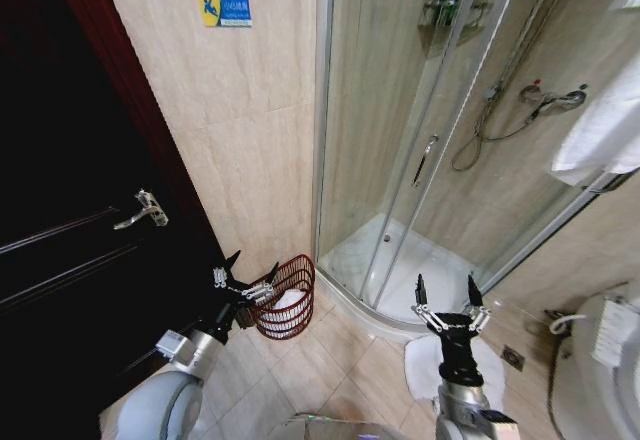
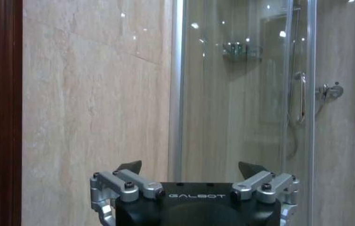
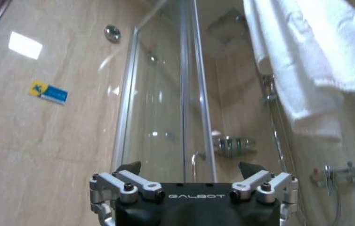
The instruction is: Discard the used towel into the hamper.
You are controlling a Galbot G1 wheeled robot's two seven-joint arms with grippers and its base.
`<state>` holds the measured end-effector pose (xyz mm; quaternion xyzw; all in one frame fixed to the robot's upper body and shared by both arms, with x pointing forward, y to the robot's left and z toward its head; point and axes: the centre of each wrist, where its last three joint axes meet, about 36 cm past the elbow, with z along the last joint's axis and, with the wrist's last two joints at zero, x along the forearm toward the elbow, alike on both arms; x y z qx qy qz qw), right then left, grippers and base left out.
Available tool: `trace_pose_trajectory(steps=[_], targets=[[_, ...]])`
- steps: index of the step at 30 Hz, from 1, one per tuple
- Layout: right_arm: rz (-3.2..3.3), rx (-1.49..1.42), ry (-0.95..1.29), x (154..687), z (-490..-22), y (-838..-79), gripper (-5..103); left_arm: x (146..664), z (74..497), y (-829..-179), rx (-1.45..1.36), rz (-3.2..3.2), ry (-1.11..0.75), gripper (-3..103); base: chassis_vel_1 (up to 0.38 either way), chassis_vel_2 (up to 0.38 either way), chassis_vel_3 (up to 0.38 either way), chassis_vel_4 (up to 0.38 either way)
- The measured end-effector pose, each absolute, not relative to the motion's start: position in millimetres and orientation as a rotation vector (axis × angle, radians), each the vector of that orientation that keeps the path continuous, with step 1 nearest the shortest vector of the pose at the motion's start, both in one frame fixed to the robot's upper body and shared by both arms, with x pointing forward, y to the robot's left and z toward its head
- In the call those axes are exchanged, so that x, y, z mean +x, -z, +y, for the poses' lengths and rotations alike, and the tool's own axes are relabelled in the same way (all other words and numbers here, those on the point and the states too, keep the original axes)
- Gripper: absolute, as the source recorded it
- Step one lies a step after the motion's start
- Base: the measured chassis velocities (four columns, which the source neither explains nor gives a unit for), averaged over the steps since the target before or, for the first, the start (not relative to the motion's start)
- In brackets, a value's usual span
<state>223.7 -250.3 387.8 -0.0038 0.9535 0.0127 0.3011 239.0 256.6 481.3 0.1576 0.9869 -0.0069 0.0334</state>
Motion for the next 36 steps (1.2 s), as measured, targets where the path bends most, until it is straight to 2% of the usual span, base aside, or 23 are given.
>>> trace_pose_trajectory(steps=[13,26,36], targets=[[2.447,0.03,-0.023,224.6,-251.8,-464.0,100,238.8,256.5,-481.7,0.484,3.036,0.021,100,0.0,0.0,0.0,0.0],[2.416,0.007,-0.001,223.9,-246.1,-481.2,100,238.8,256.6,-481.8,0.483,3.037,0.022,100,-0.039,-0.039,0.042,0.041],[2.402,0.015,0.004,223.0,-247.0,-483.4,100,238.8,256.5,-481.8,0.483,3.036,0.022,100,-0.201,-0.21,0.198,0.205]])
